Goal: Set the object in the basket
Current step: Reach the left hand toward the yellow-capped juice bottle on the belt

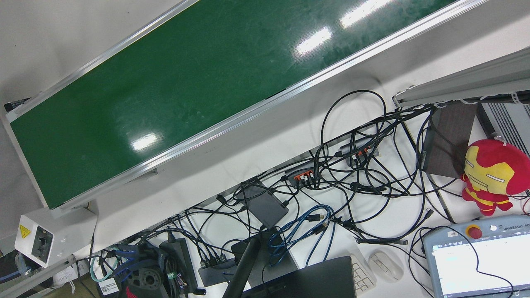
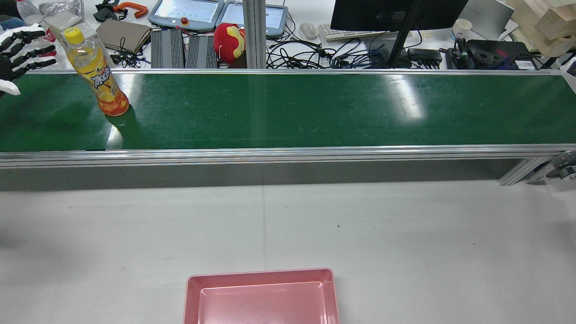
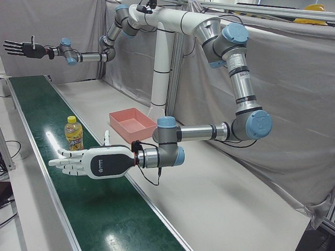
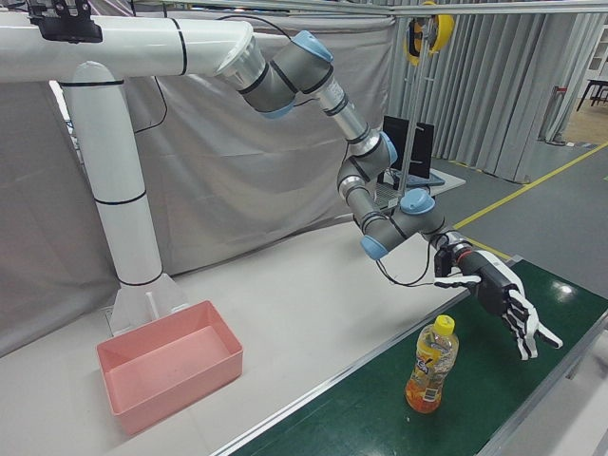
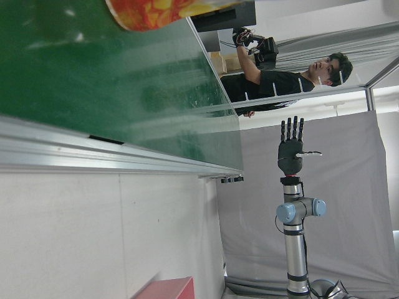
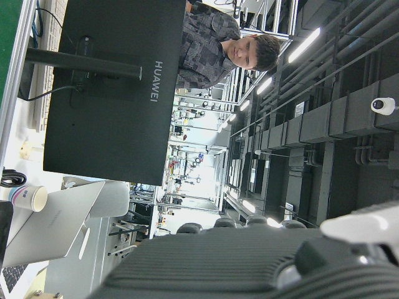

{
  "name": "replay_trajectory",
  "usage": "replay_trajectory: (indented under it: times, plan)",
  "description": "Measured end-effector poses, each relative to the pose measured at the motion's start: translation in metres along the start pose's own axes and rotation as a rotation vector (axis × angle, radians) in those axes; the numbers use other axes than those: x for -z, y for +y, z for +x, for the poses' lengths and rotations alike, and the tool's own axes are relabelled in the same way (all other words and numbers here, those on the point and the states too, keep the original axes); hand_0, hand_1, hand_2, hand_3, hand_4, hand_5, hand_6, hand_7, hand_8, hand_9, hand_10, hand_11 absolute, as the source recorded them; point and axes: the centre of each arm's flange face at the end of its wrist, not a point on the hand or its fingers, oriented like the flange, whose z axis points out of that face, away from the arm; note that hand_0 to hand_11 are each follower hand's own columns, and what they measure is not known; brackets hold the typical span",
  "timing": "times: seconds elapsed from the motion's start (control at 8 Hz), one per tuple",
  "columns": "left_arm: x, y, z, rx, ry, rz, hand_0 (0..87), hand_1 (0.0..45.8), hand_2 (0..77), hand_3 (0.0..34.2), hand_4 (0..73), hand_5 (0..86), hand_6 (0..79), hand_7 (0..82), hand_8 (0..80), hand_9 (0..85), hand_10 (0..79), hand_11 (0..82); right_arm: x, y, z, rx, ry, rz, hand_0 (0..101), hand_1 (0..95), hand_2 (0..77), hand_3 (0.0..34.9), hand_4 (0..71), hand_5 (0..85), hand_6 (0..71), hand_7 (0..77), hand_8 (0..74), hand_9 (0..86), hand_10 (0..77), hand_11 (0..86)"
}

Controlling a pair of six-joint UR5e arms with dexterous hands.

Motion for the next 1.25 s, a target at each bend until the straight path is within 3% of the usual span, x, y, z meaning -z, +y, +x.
replay_trajectory:
  times: [0.25, 0.38, 0.75, 1.25]
  plan:
    - [-0.006, 0.007, -0.016, 0.01, 0.022, 0.003, 54.0, 8.2, 0.5, 4.9, 1.1, 28.4, 0.0, 1.6, 10.4, 12.5, 10.9, 18.0, 0.0, 0.0, 0.0, 0.0, 0.0, 0.0, 0, 0.0, 0.0, 0.2, 0.0, 0.0, 0.0, 0.5, 0.0, 0.0, 0.0, 0.0]
    - [-0.009, 0.01, -0.019, 0.009, 0.051, 0.013, 55.0, 9.3, 0.5, 3.3, 1.1, 28.4, 0.0, 1.6, 10.4, 12.5, 10.9, 18.0, 0.0, 0.0, 0.0, 0.0, 0.0, 0.0, 0, 0.0, 0.5, 0.3, 0.0, 0.0, 0.0, 0.5, 0.0, 0.0, 0.0, 0.0]
    - [-0.03, 0.03, -0.026, -0.018, 0.068, 0.024, 54.1, 9.3, 0.5, 3.4, 1.1, 29.5, 0.0, 1.6, 10.4, 13.6, 10.9, 18.0, 0.0, 0.0, 0.0, 0.0, 0.0, 0.0, 0, 0.0, 0.5, 0.2, 0.0, 0.0, 0.0, 0.5, 0.0, 0.0, 0.0, 0.0]
    - [-0.066, 0.077, -0.072, 0.019, 0.007, -0.024, 52.8, 9.3, 0.5, 0.3, 1.1, 30.0, 0.0, 1.6, 10.4, 13.6, 11.4, 16.9, 0.0, 0.0, 0.0, 0.0, 0.0, 0.0, 0, 0.0, 0.5, 0.3, 0.0, 0.0, 0.0, 0.5, 0.0, 0.0, 0.0, 0.0]
